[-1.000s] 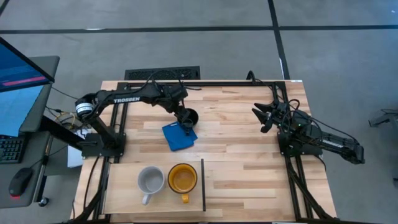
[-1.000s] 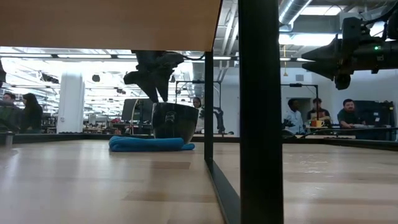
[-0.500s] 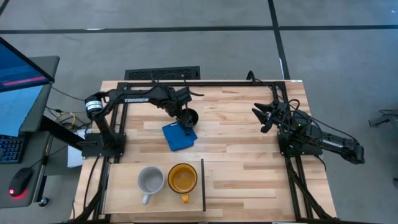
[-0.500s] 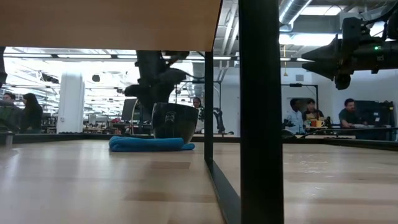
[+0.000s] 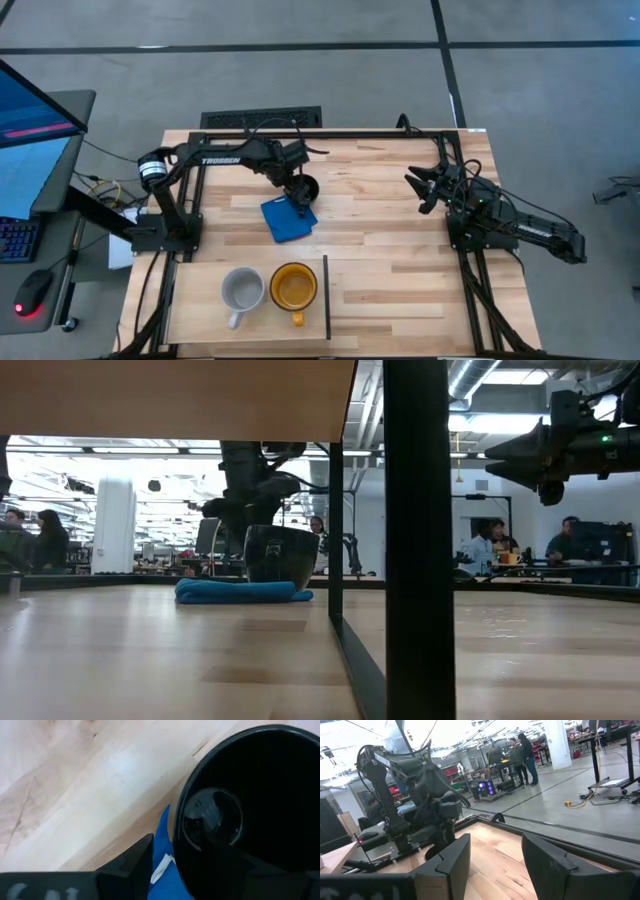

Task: Stack small to large cups/mugs on shelf
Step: Put the black mug on the shelf

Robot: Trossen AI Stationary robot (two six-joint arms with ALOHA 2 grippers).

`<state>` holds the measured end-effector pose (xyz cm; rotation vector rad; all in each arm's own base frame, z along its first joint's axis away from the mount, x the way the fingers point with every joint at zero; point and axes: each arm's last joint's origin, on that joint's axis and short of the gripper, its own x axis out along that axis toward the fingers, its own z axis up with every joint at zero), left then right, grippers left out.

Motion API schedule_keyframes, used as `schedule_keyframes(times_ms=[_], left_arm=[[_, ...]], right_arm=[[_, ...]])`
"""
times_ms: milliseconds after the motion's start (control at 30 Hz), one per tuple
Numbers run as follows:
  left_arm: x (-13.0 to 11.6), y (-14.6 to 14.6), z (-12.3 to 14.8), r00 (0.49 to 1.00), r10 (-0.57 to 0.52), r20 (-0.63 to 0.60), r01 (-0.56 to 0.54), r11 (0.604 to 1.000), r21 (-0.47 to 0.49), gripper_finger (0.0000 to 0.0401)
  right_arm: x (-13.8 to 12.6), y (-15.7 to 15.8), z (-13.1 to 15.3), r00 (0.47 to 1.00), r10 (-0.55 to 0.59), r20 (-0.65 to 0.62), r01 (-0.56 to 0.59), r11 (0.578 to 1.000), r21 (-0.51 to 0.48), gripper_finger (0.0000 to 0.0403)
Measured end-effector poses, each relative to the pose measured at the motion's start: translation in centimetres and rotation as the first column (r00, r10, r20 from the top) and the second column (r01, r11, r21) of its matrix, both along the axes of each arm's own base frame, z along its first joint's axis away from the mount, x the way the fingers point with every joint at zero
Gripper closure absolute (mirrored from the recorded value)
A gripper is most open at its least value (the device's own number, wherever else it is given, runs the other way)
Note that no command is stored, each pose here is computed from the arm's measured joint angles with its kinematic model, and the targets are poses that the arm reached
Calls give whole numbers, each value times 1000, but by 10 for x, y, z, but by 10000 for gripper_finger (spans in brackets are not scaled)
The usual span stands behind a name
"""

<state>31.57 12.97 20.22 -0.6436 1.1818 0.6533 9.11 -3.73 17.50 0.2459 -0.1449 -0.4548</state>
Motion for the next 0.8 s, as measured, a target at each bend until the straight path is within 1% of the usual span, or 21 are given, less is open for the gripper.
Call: schedule_keyframes(times_ms=[133,267,800], left_arm=[[2,1,1,1000,6,7,-6,999,40,248],[3,3,1,1000,9,27,-11,998,57,248],[5,3,2,999,9,47,-13,998,67,248]], right_arm=[[0,0,0,1000,0,0,0,1000,0,203],[0,0,0,1000,-1,-1,1,1000,-3,203],[0,0,-2,1000,-1,-19,1,1000,-1,203]])
